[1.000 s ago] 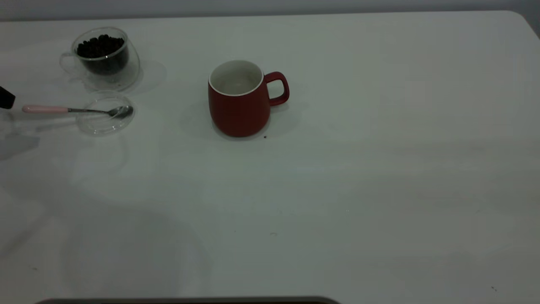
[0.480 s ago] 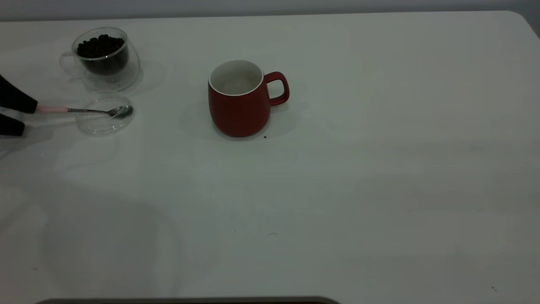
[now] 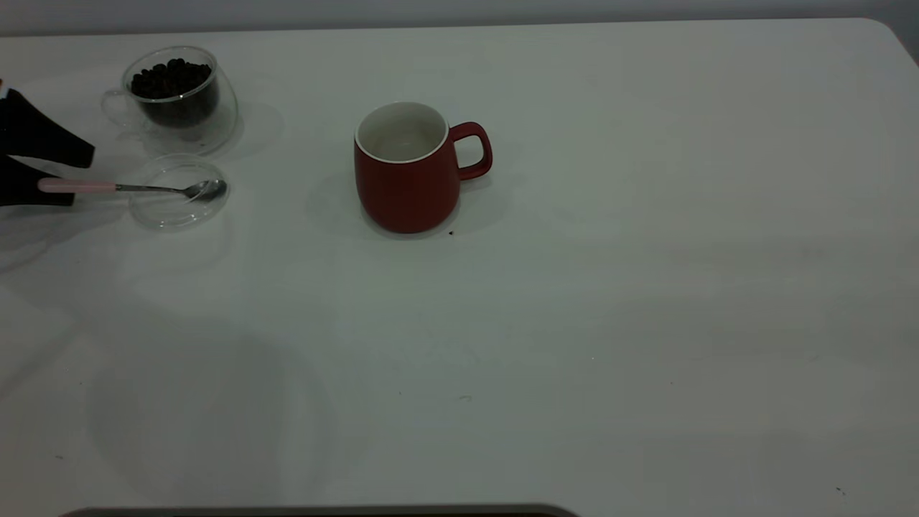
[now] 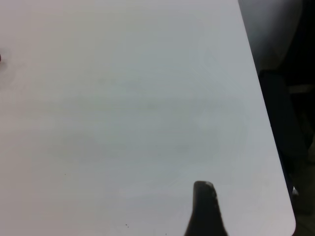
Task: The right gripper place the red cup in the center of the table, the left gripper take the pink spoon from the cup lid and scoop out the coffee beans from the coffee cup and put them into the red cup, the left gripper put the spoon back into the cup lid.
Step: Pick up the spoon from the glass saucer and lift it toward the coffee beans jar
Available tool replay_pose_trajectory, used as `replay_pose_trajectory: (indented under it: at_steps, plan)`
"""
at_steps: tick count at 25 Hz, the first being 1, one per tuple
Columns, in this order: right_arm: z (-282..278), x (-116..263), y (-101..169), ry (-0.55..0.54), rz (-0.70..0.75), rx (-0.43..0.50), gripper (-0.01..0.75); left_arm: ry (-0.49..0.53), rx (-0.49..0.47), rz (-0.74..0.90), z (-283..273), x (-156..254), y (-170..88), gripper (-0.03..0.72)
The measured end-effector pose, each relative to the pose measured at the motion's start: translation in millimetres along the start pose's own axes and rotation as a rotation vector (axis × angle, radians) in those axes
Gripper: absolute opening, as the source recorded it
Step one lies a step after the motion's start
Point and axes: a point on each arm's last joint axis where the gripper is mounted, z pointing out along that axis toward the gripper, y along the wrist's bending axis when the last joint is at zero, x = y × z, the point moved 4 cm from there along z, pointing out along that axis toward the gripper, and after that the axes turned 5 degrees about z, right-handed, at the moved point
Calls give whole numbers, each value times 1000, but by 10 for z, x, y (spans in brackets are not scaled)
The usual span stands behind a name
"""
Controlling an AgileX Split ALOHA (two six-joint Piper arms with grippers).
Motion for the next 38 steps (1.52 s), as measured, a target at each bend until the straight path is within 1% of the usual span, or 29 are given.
replay_pose_trajectory:
  at_steps: [7, 11, 20, 22, 28, 29, 31, 35, 38]
  plan:
    - [0, 0, 0, 0, 0, 0, 588, 5, 2, 6, 34, -9, -27, 647]
    - [0, 0, 0, 0, 0, 0, 588, 8, 7, 0, 34, -6, -33, 609]
    - [0, 0, 0, 0, 0, 0, 588, 10, 29, -19, 34, -4, -62, 412]
    - [0, 0, 0, 0, 0, 0, 588, 4, 35, -23, 34, -12, -70, 359]
    - [0, 0, 0, 0, 0, 0, 588, -9, 44, -29, 33, -29, -81, 166]
    - [0, 0, 0, 0, 0, 0, 588, -9, 46, -30, 33, -29, -85, 148]
    - [0, 0, 0, 0, 0, 0, 588, -9, 52, -31, 30, -31, -95, 131]
    - [0, 0, 0, 0, 0, 0, 588, -5, 54, -29, 25, -28, -102, 129]
    - [0, 0, 0, 0, 0, 0, 588, 13, 36, -9, -17, -28, -123, 129]
